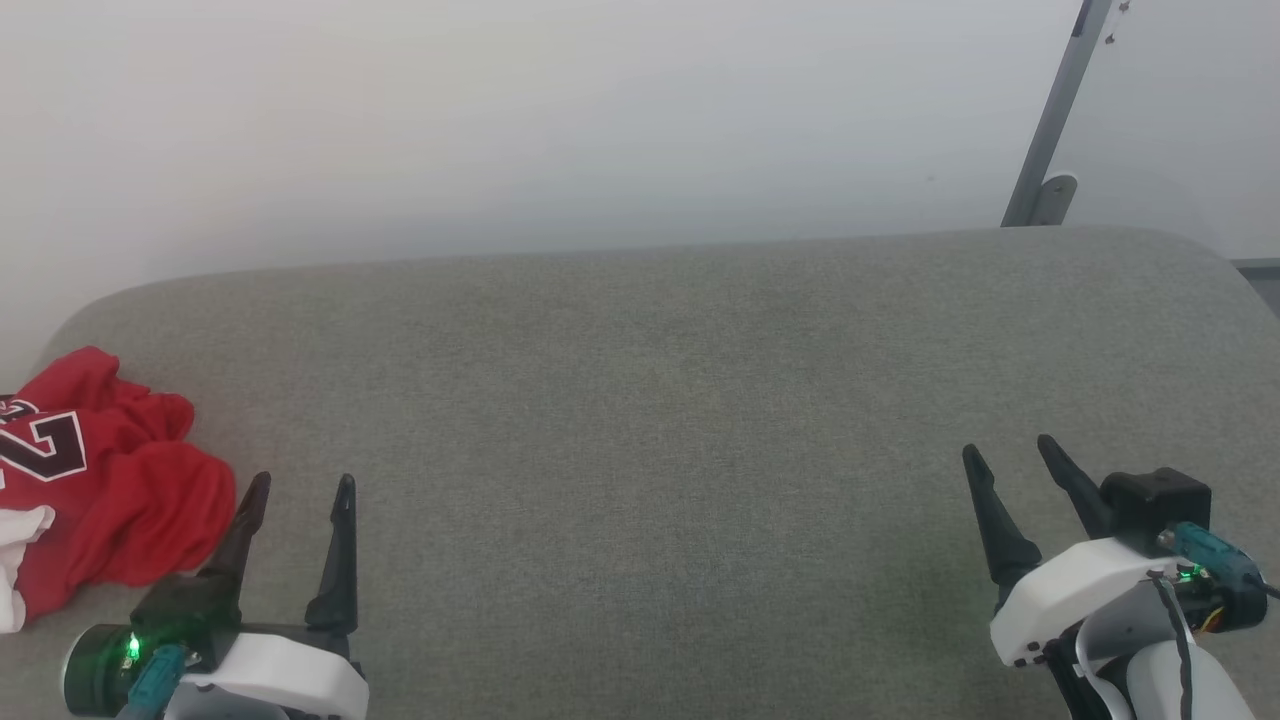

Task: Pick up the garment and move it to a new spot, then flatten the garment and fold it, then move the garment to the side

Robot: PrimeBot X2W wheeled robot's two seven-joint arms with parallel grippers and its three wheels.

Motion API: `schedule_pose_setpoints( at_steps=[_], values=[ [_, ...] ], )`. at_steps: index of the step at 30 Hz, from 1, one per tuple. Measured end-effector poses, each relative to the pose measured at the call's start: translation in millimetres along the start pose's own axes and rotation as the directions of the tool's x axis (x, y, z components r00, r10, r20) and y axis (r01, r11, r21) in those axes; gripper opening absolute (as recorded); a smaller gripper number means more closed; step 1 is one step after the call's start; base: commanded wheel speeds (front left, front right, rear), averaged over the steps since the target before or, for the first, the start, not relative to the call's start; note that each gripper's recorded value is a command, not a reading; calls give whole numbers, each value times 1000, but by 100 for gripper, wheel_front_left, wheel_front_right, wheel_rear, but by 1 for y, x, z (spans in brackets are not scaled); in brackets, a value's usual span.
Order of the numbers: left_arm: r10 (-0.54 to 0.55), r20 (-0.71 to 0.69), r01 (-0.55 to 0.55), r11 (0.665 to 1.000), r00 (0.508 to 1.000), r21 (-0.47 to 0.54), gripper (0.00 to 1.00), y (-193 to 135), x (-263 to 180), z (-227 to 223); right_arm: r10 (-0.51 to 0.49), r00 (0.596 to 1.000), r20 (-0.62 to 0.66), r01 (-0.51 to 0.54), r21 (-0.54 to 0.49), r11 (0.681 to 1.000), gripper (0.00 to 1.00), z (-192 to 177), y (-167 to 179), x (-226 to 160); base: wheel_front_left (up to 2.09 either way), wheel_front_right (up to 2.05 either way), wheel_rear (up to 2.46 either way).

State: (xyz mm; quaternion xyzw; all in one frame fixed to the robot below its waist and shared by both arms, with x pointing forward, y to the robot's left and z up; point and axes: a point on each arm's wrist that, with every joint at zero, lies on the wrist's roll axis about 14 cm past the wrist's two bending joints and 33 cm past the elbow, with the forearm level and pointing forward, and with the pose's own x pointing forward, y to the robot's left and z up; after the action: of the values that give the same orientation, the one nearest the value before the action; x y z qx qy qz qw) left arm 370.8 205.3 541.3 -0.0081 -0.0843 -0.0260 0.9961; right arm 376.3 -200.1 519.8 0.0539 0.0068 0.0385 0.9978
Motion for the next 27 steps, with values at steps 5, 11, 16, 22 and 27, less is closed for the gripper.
schedule_pose_setpoints(
  at_steps=[5, 11, 16, 22, 27],
  values=[
    [-13, 7, 12, 999, 1000, 32, 100, -2, 1, 1, 2, 1000, 11, -1, -34, 999, 100, 3, 0, -1, 0, 0, 0],
    [-15, 11, 14, 999, 1000, 34, 100, -2, 1, 2, 4, 1000, 14, -3, -45, 999, 100, 4, 0, -1, 0, 0, 0],
    [-11, 11, 11, 1000, 1000, 23, 100, -1, 0, 2, 7, 1000, 22, -6, -50, 999, 100, 5, 1, -1, 0, 0, 0],
    [34, -7, -34, 999, 999, -3, 100, 10, -7, -4, 39, 999, 21, -38, -55, 998, 100, 4, 10, 2, 0, 0, 0],
    [138, -17, -138, 990, 990, -2, 100, 39, -22, -5, 118, 993, 15, -117, -56, 992, 100, 4, 37, 9, 0, 0, 0]
  ],
)
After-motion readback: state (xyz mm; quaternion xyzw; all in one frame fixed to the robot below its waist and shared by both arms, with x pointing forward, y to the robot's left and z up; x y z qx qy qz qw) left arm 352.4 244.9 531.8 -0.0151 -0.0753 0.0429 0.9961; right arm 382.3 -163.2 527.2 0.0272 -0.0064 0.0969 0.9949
